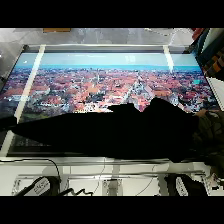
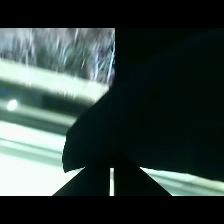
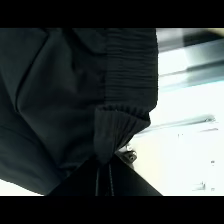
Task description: Fold the clothes and pants, and hang the long-sleeved shirts on hangers.
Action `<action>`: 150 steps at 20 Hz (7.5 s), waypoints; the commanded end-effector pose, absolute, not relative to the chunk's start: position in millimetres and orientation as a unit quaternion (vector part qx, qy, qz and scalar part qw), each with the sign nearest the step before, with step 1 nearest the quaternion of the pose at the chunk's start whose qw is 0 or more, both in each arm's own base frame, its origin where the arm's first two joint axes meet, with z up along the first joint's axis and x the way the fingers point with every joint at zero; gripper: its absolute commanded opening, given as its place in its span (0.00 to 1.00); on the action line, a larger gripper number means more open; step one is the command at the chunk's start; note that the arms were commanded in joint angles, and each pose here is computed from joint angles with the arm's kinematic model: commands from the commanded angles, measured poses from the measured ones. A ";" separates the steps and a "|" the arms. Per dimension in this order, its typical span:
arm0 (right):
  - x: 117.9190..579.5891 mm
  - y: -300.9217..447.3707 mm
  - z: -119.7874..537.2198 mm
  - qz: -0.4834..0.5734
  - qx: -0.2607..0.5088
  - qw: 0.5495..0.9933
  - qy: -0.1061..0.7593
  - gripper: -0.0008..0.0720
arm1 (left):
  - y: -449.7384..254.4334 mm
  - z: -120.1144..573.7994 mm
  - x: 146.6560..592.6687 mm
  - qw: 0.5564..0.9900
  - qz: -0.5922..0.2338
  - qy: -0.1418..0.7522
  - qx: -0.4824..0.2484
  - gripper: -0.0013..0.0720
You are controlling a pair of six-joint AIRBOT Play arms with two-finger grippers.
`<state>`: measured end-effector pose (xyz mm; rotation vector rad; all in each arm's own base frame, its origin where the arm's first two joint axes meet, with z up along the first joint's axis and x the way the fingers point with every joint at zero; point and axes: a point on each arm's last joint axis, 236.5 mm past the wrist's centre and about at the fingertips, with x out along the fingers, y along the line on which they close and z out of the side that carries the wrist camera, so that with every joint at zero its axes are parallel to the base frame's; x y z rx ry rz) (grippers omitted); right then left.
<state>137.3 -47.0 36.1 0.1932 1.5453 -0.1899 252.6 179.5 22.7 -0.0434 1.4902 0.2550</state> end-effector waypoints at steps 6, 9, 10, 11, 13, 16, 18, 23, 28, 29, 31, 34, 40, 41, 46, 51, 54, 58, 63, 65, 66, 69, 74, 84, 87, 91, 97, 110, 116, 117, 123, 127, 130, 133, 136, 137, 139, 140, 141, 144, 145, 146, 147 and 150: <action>116.8 -29.2 12.9 -0.066 0.113 0.672 0.729 0.04 | 178.0 -36.6 175.9 0.626 0.115 0.771 0.012 0.03; 114.8 -28.6 7.7 -0.065 0.114 0.668 0.732 0.04 | 179.5 -49.1 165.9 0.616 0.114 0.779 0.024 0.03; 115.6 -28.7 7.6 -0.065 0.114 0.670 0.731 0.04 | 181.8 -53.4 170.9 0.625 0.115 0.771 0.030 0.03; 115.6 -28.7 7.6 -0.065 0.114 0.670 0.731 0.04 | 185.5 -56.3 178.4 0.639 0.118 0.760 0.038 0.03; 115.5 -28.7 7.7 -0.065 0.114 0.670 0.731 0.04 | 194.8 -57.2 197.3 0.668 0.126 0.731 0.054 0.03; 115.4 -28.7 7.8 -0.065 0.114 0.669 0.731 0.04 | 205.5 -55.1 207.2 0.681 0.135 0.715 0.076 0.03; 115.5 -28.7 7.8 -0.065 0.114 0.670 0.731 0.04 | 209.3 -54.1 205.3 0.678 0.138 0.717 0.085 0.04; 118.9 -30.0 7.4 -0.072 0.118 0.674 0.726 0.92 | 206.0 -54.4 193.7 0.660 0.136 0.734 0.078 1.00; 123.2 -31.3 7.1 -0.074 0.117 0.681 0.719 0.91 | 207.5 -52.8 195.9 0.662 0.137 0.732 0.084 0.99; 125.4 -32.0 7.3 -0.074 0.116 0.685 0.716 0.91 | 208.6 -49.8 201.5 0.667 0.138 0.726 0.089 0.99; 131.6 -34.0 7.2 -0.076 0.115 0.694 0.706 0.91 | 205.5 -38.2 229.1 0.698 0.146 0.696 0.089 0.99; 151.2 -40.6 7.6 -0.083 0.110 0.724 0.676 0.91 | 148.2 -20.7 294.7 0.767 0.087 0.633 0.057 0.99; 189.7 -54.2 13.6 -0.096 0.099 0.780 0.610 0.91 | -56.4 22.6 414.6 0.889 -0.097 0.447 -0.031 0.86; 192.7 -55.3 14.4 -0.097 0.098 0.784 0.605 0.91 | -90.0 25.9 424.8 0.894 -0.116 0.426 -0.070 0.85; 200.9 -58.1 16.8 -0.100 0.095 0.795 0.590 0.91 | -208.3 -28.2 426.3 0.825 -0.179 0.485 -0.228 0.85; 202.5 -53.2 17.1 -0.092 0.104 0.797 0.588 0.91 | -275.8 -80.8 425.5 0.772 -0.243 0.557 -0.186 0.85; 204.9 -48.3 17.8 -0.085 0.113 0.798 0.585 0.91 | -286.2 -90.0 418.3 0.743 -0.258 0.589 -0.184 0.85; 210.6 -49.8 19.6 -0.086 0.112 0.806 0.575 0.91 | -290.2 -91.4 412.9 0.737 -0.264 0.595 -0.181 0.85; 211.1 -47.3 19.8 -0.083 0.116 0.806 0.574 0.91 | -303.3 -104.1 416.8 0.750 -0.260 0.583 -0.174 0.85; 211.1 -47.2 19.8 -0.083 0.116 0.806 0.574 0.91 | -307.5 -101.7 426.1 0.766 -0.255 0.564 -0.174 0.69; 211.0 -47.2 19.8 -0.083 0.116 0.806 0.575 0.91 | -309.3 -99.8 429.8 0.771 -0.253 0.557 -0.179 0.39; 211.1 -47.3 19.8 -0.083 0.116 0.806 0.574 0.91 | -310.2 -93.5 435.3 0.772 -0.253 0.551 -0.191 0.03; 211.7 -49.1 20.0 -0.085 0.114 0.807 0.573 0.91 | -303.4 -34.9 468.7 0.799 -0.262 0.495 -0.217 0.03; 221.7 -52.7 23.8 -0.089 0.111 0.821 0.554 0.91 | -236.3 254.4 533.9 0.952 -0.265 0.104 -0.109 0.03; 223.5 -53.4 24.6 -0.089 0.110 0.823 0.550 0.91 | -195.2 292.8 531.2 0.970 -0.230 0.055 -0.060 0.03; 241.0 -60.1 32.9 -0.096 0.106 0.846 0.514 0.91 | -138.9 306.2 533.4 0.983 -0.178 0.041 0.021 0.03; 266.8 -70.8 49.2 -0.120 0.121 0.875 0.452 0.91 | -45.6 304.7 544.2 0.994 -0.097 0.054 0.021 0.03; 294.7 -76.5 37.9 -0.119 0.136 0.880 0.438 0.91 | 92.7 140.3 494.5 0.914 -0.033 0.378 0.141 0.03; 328.9 -98.2 7.8 -0.135 0.166 0.862 0.460 0.83 | 104.8 80.1 505.8 0.893 -0.038 0.430 0.128 0.03; 336.9 -101.7 2.3 -0.133 0.173 0.852 0.475 0.83 | 116.7 79.5 505.4 0.890 -0.025 0.432 0.144 0.03; 366.4 -97.5 -33.9 -0.077 0.180 0.795 0.574 0.83 | 182.9 85.8 493.1 0.882 0.045 0.435 0.173 0.03; 364.2 -94.0 -52.1 -0.054 0.174 0.770 0.611 0.82 | 217.8 88.2 481.8 0.883 0.078 0.435 0.161 0.03; 362.4 -95.1 -58.6 -0.041 0.160 0.768 0.619 0.77 | 227.9 88.2 477.1 0.882 0.088 0.436 0.156 0.03; 351.8 -93.2 -73.4 -0.029 0.206 0.741 0.638 0.77 | 227.3 88.2 477.4 0.882 0.087 0.436 0.155 0.03; 346.4 -62.9 -76.3 0.053 0.264 0.715 0.646 0.77 | 227.2 88.2 477.4 0.882 0.087 0.436 0.155 0.03; 343.2 -58.6 -80.1 0.067 0.268 0.706 0.652 0.77 | 227.1 88.2 477.4 0.883 0.087 0.436 0.154 0.03; 340.6 -54.0 -90.4 0.078 0.275 0.694 0.661 0.77 | 226.4 88.2 477.7 0.883 0.086 0.436 0.155 0.03; 343.6 -52.3 -95.3 0.080 0.282 0.692 0.659 0.77 | 226.4 88.2 477.7 0.883 0.086 0.436 0.155 0.03; 348.7 -52.6 -100.0 0.077 0.289 0.695 0.654 0.74 | 226.4 88.2 477.8 0.883 0.086 0.436 0.155 0.03; 364.8 -48.6 -106.5 0.081 0.312 0.705 0.632 0.67 | 226.1 88.2 477.9 0.883 0.086 0.435 0.154 0.03; 369.7 -46.4 -108.1 0.084 0.321 0.707 0.625 0.65 | 226.1 87.8 478.0 0.883 0.086 0.436 0.154 0.03; 373.3 -43.5 -110.5 0.086 0.327 0.707 0.621 0.61 | 224.7 87.6 478.6 0.884 0.084 0.435 0.150 0.03; 376.9 -38.9 -112.1 0.098 0.323 0.711 0.617 0.51 | 223.5 87.7 479.2 0.885 0.083 0.433 0.148 0.03; 402.2 -39.4 -108.4 0.100 0.311 0.747 0.580 0.17 | 220.0 87.9 481.0 0.889 0.079 0.430 0.139 0.03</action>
